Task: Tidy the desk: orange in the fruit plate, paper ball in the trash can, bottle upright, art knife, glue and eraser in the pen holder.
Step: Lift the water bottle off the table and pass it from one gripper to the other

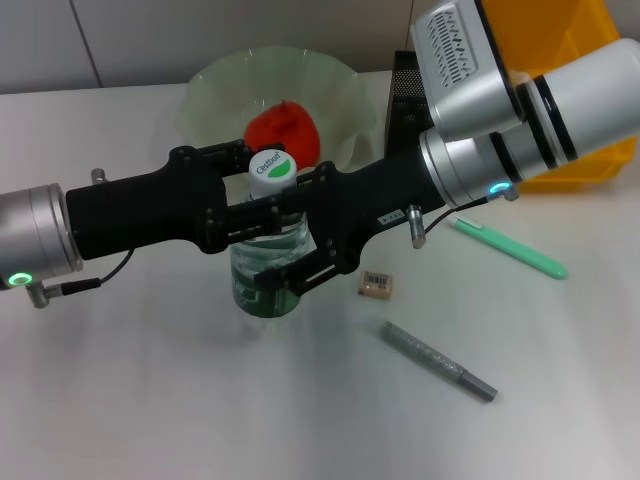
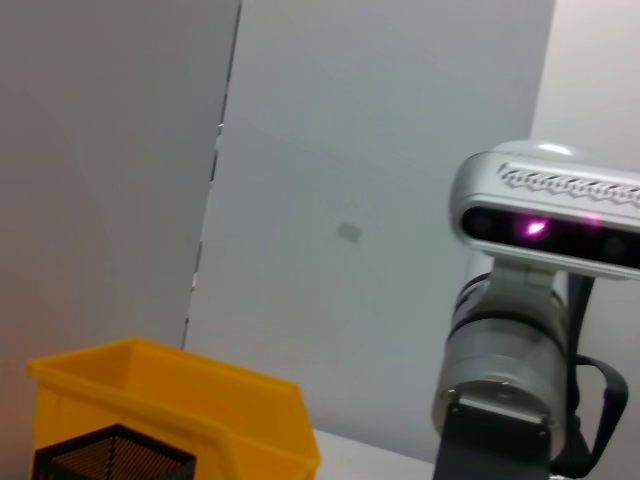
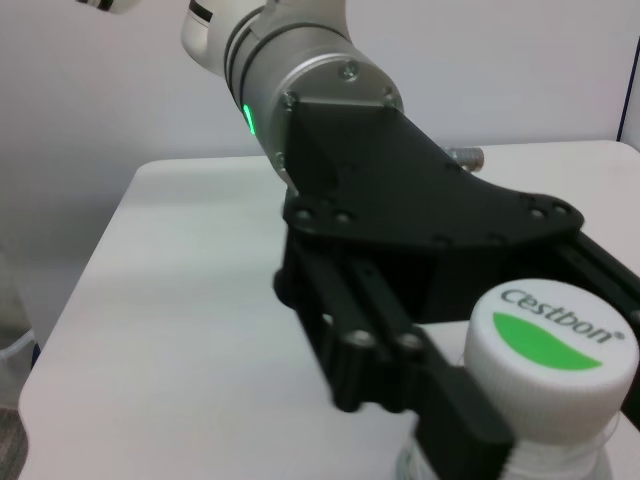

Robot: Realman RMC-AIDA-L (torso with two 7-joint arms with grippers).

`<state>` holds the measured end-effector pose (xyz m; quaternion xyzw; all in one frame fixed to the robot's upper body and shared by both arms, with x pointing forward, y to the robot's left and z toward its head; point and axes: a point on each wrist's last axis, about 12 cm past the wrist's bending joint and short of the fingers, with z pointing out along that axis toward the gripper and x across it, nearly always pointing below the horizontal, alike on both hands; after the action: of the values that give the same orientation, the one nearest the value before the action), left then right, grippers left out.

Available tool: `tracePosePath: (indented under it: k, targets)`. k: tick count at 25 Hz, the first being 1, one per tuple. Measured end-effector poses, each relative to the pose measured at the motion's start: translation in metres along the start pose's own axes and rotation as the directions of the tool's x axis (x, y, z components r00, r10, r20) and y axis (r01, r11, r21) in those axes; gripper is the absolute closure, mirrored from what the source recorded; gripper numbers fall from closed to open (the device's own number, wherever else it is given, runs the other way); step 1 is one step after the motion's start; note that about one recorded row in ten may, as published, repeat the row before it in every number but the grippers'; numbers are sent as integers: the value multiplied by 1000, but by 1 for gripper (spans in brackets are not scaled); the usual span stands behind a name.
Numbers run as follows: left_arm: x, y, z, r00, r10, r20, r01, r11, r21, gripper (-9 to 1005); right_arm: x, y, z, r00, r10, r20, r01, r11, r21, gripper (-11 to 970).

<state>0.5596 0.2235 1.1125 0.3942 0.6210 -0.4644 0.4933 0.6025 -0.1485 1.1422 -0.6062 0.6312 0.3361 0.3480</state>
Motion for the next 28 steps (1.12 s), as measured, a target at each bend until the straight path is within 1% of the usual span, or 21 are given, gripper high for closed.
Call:
tracePosePath:
  k: [10, 15, 28]
  targets:
    - [-1, 1, 0, 1000, -2, -1, 2, 1000, -5, 497, 1, 0, 0, 1000, 2, 0, -2, 1000, 2, 196]
    - [-1, 1, -1, 1000, -4, 7, 4, 1000, -8, 546, 1, 1, -1, 1000, 3, 5, -3, 1000, 4, 196]
    - [-4, 1, -3, 1000, -5, 11, 5, 1000, -7, 546, 1, 2, -1, 999, 15, 36, -15, 1000, 4, 197]
